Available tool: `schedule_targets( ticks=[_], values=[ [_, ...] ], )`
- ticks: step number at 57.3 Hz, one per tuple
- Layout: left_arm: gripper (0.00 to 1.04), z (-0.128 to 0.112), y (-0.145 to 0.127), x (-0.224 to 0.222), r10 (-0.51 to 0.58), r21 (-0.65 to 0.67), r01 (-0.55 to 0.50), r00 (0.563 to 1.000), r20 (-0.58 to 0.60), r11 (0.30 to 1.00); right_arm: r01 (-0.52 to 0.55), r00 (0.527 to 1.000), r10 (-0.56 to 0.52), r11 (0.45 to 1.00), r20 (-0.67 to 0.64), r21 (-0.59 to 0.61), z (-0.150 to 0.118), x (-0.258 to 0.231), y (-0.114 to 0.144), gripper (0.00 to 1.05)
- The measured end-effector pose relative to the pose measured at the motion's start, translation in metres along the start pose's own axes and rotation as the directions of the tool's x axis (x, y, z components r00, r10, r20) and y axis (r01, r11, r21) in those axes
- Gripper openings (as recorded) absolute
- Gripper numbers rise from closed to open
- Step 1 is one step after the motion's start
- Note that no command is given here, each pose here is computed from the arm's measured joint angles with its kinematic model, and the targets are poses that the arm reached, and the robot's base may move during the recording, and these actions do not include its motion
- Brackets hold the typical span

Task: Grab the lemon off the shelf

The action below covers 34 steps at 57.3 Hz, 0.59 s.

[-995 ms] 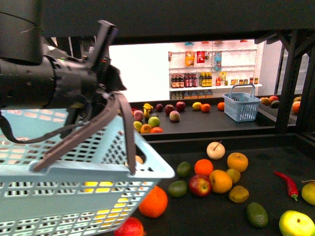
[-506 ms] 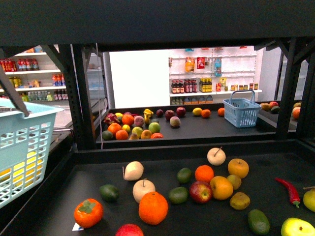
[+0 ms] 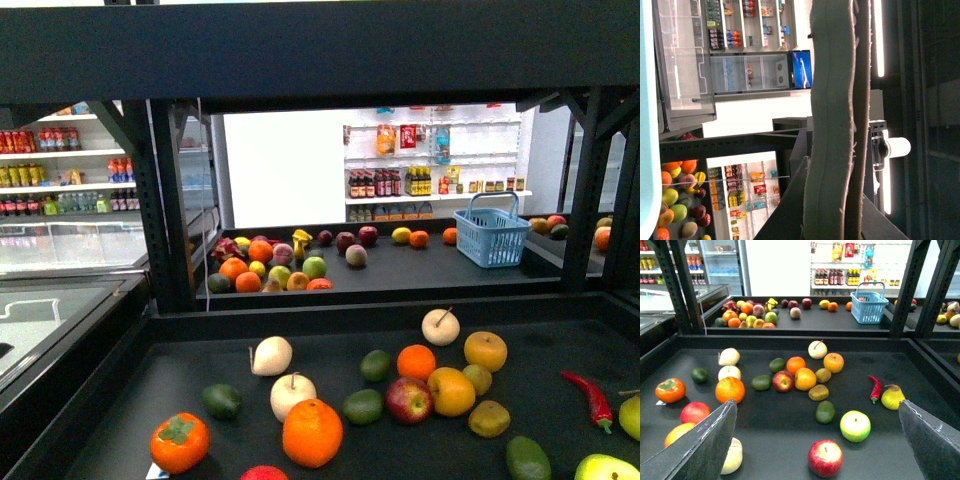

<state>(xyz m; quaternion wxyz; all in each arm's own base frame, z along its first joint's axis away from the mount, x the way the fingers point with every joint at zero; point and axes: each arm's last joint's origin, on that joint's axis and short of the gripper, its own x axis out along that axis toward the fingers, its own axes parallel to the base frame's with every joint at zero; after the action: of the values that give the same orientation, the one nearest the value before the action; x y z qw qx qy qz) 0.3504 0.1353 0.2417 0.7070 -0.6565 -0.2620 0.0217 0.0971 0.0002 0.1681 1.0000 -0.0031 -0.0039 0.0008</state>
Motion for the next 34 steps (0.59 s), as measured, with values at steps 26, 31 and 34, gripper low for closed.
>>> schedule_targets(
  ticks=[26, 31, 34],
  values=[
    [0.08, 0.012, 0.042, 0.003, -0.015, -0.09, 0.014, 1.0, -0.011, 0.996, 0.0, 1.0, 0.0, 1.0, 0.0, 0.002, 0.0, 0.0, 0.0, 0.97],
    [0.08, 0.013, 0.045, 0.002, -0.009, -0.108, 0.01, 1.0, 0.01, 0.994, 0.0, 1.0, 0.0, 1.0, 0.0, 0.002, 0.0, 0.0, 0.0, 0.97],
    [0.08, 0.014, 0.046, 0.002, -0.007, -0.12, 0.009, 1.0, 0.022, 0.993, 0.0, 1.0, 0.0, 1.0, 0.0, 0.002, 0.0, 0.0, 0.0, 0.97]
  ],
)
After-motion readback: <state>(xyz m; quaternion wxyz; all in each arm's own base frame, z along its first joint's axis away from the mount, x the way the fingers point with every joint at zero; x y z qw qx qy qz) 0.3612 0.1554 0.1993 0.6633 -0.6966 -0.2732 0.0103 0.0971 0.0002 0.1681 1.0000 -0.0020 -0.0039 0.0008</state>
